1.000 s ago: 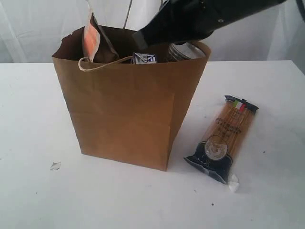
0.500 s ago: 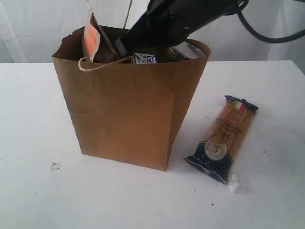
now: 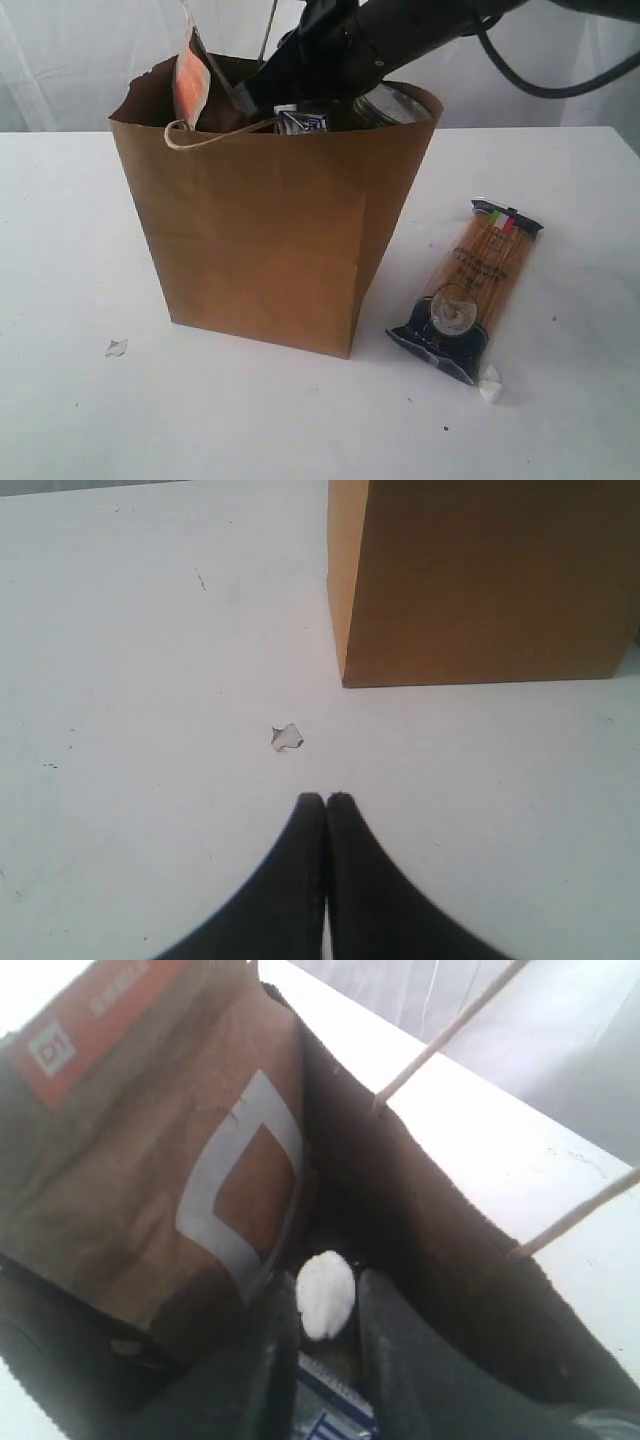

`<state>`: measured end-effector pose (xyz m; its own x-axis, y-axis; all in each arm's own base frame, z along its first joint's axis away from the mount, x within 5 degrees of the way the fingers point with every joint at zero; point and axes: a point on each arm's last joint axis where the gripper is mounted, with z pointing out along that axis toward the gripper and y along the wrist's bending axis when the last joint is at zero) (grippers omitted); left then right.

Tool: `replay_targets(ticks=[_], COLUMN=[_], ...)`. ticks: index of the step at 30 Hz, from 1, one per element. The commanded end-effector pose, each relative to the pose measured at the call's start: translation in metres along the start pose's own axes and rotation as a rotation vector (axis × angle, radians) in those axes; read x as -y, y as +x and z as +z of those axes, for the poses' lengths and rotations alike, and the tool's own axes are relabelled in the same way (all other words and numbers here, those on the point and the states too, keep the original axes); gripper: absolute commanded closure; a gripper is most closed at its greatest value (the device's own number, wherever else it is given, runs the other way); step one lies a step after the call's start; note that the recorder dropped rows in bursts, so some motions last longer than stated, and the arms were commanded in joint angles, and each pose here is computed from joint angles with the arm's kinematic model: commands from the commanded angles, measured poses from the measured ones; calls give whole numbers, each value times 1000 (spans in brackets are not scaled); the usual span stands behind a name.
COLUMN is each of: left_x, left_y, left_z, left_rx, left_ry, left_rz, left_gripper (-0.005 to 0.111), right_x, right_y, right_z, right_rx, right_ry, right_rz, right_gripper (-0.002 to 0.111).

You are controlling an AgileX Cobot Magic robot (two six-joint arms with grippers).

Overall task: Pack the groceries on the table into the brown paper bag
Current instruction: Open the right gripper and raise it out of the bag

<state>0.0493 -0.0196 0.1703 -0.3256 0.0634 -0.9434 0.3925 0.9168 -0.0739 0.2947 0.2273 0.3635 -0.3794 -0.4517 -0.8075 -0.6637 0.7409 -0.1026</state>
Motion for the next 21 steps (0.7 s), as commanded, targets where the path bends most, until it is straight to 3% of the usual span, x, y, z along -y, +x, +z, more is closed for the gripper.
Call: replay_targets(ticks=[1, 7, 14, 21], left_x=[0, 0, 0, 0], left_y=[1, 1, 1, 1], left_z=[0, 0, 0, 0], left_rx=[-4, -4, -4, -4], left_ry=[0, 0, 0, 0], left_rz=[-6, -6, -6, -6], left_gripper=[106, 106, 106, 106], right_x=[1, 1, 1, 8], right_y=[-3, -3, -7, -11], right_z=[-1, -1, -18, -80], right_rx=[21, 17, 32, 48], right_ry=[8, 8, 10, 78], right_rz=[-15, -9, -9, -29], right_gripper=[73, 59, 58, 59])
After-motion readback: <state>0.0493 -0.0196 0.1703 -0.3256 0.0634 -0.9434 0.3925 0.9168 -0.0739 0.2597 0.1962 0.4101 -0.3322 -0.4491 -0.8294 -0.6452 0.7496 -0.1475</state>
